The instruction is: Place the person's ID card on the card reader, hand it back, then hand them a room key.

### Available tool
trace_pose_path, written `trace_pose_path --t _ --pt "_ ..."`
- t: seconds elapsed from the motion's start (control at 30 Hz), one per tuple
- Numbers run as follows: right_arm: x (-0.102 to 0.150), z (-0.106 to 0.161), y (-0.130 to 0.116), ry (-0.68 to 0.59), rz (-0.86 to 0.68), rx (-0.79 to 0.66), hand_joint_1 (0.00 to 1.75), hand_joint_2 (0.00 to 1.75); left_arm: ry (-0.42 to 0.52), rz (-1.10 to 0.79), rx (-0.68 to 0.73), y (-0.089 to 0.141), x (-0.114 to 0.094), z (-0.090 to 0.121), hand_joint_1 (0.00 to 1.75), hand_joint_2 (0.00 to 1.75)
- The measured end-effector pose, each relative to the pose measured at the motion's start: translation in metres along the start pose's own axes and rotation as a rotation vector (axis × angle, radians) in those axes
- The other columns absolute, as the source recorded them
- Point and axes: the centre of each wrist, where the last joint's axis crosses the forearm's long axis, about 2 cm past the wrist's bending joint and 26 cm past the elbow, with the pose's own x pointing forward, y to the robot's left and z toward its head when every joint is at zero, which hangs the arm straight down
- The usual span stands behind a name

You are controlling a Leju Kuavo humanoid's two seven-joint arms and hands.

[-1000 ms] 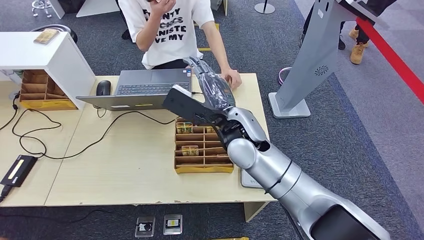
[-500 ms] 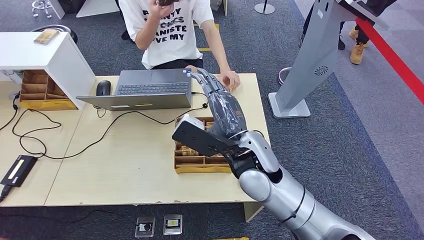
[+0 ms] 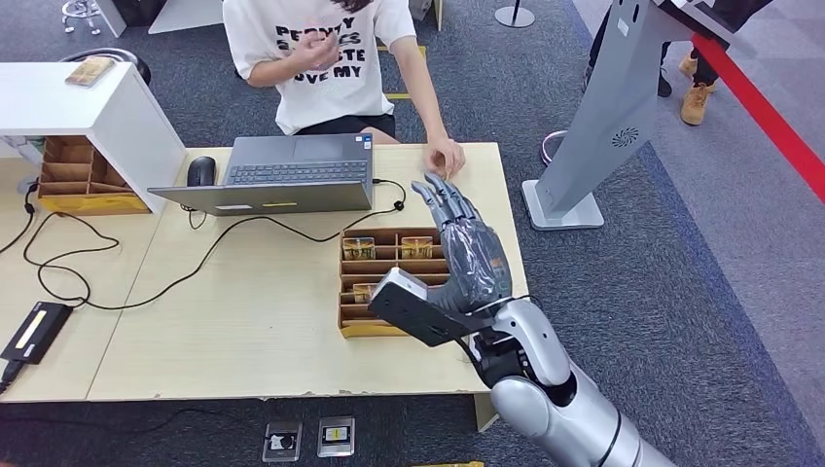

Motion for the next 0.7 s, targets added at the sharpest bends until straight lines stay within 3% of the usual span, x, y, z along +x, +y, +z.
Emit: trace_pose_path --t 0.27,0.37,0.43,0.7 --pt "-0.004 0.016 0.001 0.017 0.065 0.008 0.45 1.75 -0.003 0.0 -0.001 0.0 0.0 0.0 0.0 0.0" --pt "-0.004 0.02 0.001 0.02 0.085 0.012 0.93 1.75 -0.002 0.001 -0.001 0.001 0.0 0.0 0.0 0.0" --pt "-0.005 0.023 0.001 0.024 0.094 0.016 1.12 1.75 -0.002 0.001 -0.001 0.001 0.0 0.0 0.0 0.0" --pt "-0.01 0.036 0.002 0.066 0.142 0.04 0.99 1.75 -0.006 -0.003 -0.008 0.0 0.0 0.0 0.0 0.0"
